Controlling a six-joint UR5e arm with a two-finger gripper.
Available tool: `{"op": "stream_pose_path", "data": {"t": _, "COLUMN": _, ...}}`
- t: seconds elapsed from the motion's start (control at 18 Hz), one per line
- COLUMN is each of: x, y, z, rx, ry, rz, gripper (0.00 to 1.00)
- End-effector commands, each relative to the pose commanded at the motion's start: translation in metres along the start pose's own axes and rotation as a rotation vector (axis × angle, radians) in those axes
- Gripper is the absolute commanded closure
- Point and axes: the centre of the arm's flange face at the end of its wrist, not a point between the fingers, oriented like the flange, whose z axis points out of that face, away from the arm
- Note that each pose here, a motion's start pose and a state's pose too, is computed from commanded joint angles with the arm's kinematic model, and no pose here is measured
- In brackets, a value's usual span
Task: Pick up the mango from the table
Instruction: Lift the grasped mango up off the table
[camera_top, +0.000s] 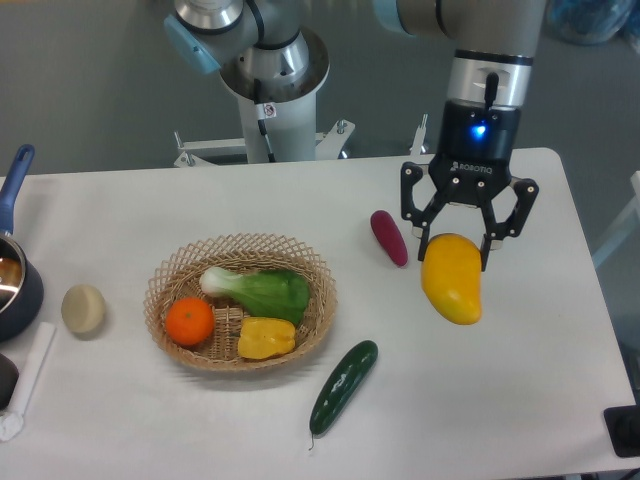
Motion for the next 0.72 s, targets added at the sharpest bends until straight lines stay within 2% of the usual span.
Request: {"op": "stream_pose_path", "data": {"t": 0.72, "x": 0.0029, "y": -0.0023, "z": 0.0009, "rx": 0.001, "ry": 0.003, "rz": 0.005, "gripper": 0.62}}
